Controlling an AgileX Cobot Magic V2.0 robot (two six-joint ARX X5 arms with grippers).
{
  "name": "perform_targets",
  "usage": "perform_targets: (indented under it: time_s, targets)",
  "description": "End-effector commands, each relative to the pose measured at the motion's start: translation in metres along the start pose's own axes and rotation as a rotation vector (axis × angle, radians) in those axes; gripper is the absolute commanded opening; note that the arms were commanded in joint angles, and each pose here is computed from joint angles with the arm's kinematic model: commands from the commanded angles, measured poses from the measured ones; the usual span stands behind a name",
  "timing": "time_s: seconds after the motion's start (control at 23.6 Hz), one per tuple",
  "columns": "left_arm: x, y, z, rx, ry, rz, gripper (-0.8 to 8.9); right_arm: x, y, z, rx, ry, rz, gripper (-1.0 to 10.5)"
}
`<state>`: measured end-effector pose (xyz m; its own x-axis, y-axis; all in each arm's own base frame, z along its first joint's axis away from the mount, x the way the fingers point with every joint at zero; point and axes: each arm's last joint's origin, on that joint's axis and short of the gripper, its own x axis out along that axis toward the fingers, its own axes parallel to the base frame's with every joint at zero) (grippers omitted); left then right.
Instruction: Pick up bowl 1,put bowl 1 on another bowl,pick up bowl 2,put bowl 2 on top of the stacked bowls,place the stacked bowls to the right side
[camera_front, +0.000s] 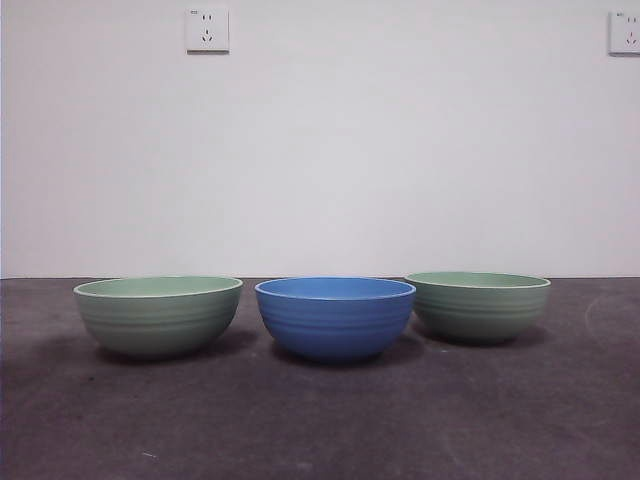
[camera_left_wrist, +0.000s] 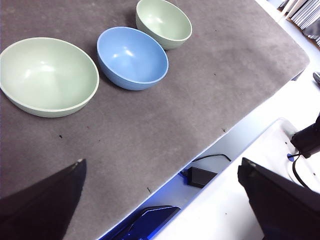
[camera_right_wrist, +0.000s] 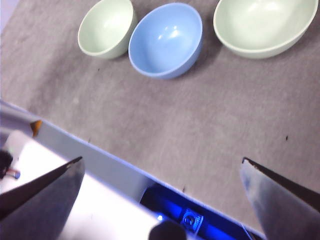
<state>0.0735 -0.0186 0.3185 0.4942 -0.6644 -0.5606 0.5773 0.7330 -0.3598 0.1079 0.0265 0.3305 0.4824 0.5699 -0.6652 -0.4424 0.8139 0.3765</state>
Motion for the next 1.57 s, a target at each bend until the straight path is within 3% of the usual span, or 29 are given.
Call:
perform_targets:
  time_s: [0.04,0.21,0.59,0.85,1.23,1.4,1.57]
  targets:
    - [0.0,0.0,0.0,0.005,-0.004,-0.001,5.66,0.008,-0.006,0.014,0.066,-0.042,-0.03,5.4]
    - [0.0,0.0,0.0,0.005,-0.004,-0.002,5.66,0.028,-0.021,0.036,0.114,-0.077,-0.112,5.4]
    - [0.0,0.0,0.0,0.002,-0.004,-0.002,5.66,0.101,-0.069,0.072,0.198,-0.028,-0.197,5.3]
    - [0.0,0.0,0.0,0.002,-0.004,-0.002,5.66,0.147,-0.098,0.079,0.236,0.011,-0.243,5.3]
    - [0.0,0.0,0.0,0.002,-0.004,-0.001,5.66,0.193,-0.127,0.077,0.255,0.04,-0.286,5.3]
    - [0.0,0.0,0.0,0.002,-0.004,-0.001,5.66,0.206,-0.136,0.074,0.257,0.049,-0.321,4.0]
    - [0.0,0.0,0.0,0.002,-0.004,-0.001,5.66,0.213,-0.14,0.072,0.259,0.054,-0.322,3.5]
